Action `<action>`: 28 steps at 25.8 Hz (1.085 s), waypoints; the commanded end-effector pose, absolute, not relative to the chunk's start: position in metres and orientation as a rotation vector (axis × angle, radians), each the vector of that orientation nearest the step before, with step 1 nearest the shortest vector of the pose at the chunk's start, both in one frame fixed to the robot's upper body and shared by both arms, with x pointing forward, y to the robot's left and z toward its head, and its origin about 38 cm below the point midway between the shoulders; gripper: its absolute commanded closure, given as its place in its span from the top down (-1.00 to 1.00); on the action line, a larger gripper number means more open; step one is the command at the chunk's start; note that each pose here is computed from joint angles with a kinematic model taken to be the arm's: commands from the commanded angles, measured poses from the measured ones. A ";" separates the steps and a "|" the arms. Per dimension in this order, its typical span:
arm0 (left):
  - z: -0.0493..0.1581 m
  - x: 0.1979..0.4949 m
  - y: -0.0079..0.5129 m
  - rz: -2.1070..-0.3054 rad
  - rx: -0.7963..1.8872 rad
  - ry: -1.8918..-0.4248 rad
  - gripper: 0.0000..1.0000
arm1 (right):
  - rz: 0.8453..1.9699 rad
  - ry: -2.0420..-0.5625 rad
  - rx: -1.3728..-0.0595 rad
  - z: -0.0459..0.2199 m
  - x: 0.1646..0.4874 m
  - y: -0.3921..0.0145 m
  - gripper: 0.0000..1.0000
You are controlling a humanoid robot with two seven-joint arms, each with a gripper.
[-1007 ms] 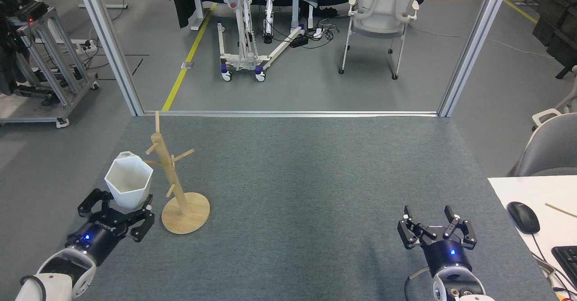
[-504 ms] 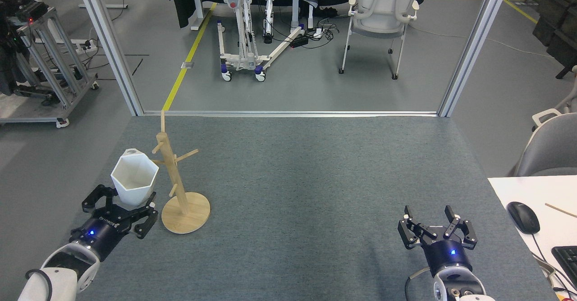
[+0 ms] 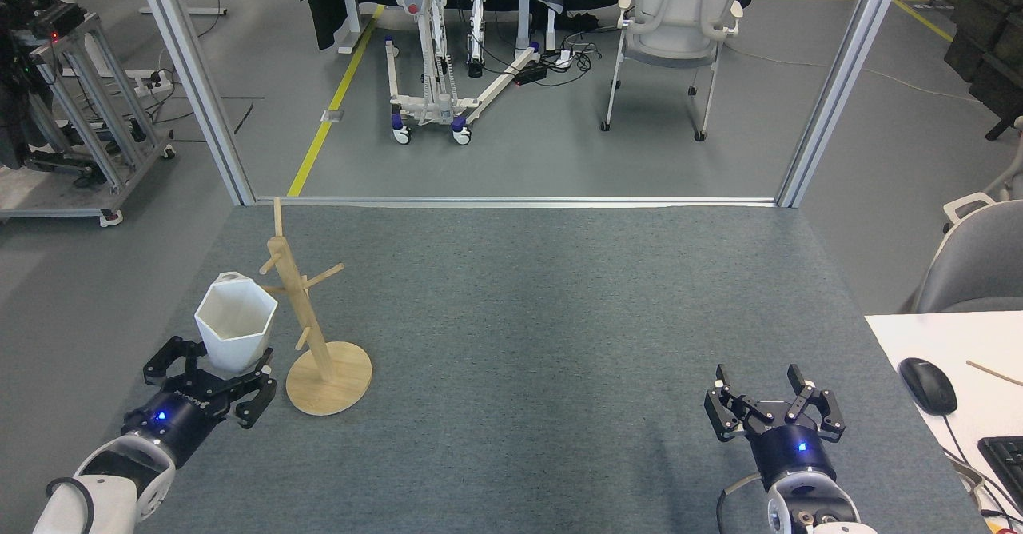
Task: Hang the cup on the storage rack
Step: 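Tilt the cup onto a peg of the wooden stand with the left gripper, then open the left gripper and pull it back from the hung cup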
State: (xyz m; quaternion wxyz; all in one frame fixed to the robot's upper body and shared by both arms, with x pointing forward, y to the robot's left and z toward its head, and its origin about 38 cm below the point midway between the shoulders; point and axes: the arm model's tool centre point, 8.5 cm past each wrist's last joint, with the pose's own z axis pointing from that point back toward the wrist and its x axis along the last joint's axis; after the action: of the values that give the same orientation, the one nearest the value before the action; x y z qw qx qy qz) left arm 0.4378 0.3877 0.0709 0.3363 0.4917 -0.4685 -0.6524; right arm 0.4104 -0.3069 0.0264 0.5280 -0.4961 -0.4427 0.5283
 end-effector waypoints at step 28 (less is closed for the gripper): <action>0.070 0.436 0.372 -1.663 1.313 -1.314 1.00 | 1.264 -1.057 -1.187 0.026 0.410 -0.307 0.99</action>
State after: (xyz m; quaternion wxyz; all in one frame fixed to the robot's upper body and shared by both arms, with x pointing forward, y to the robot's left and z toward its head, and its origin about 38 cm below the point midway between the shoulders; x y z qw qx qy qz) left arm 0.4360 0.3722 0.0715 0.3162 0.5000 -0.5004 -0.6322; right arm 0.4103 -0.3071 0.0264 0.5280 -0.4963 -0.4418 0.5289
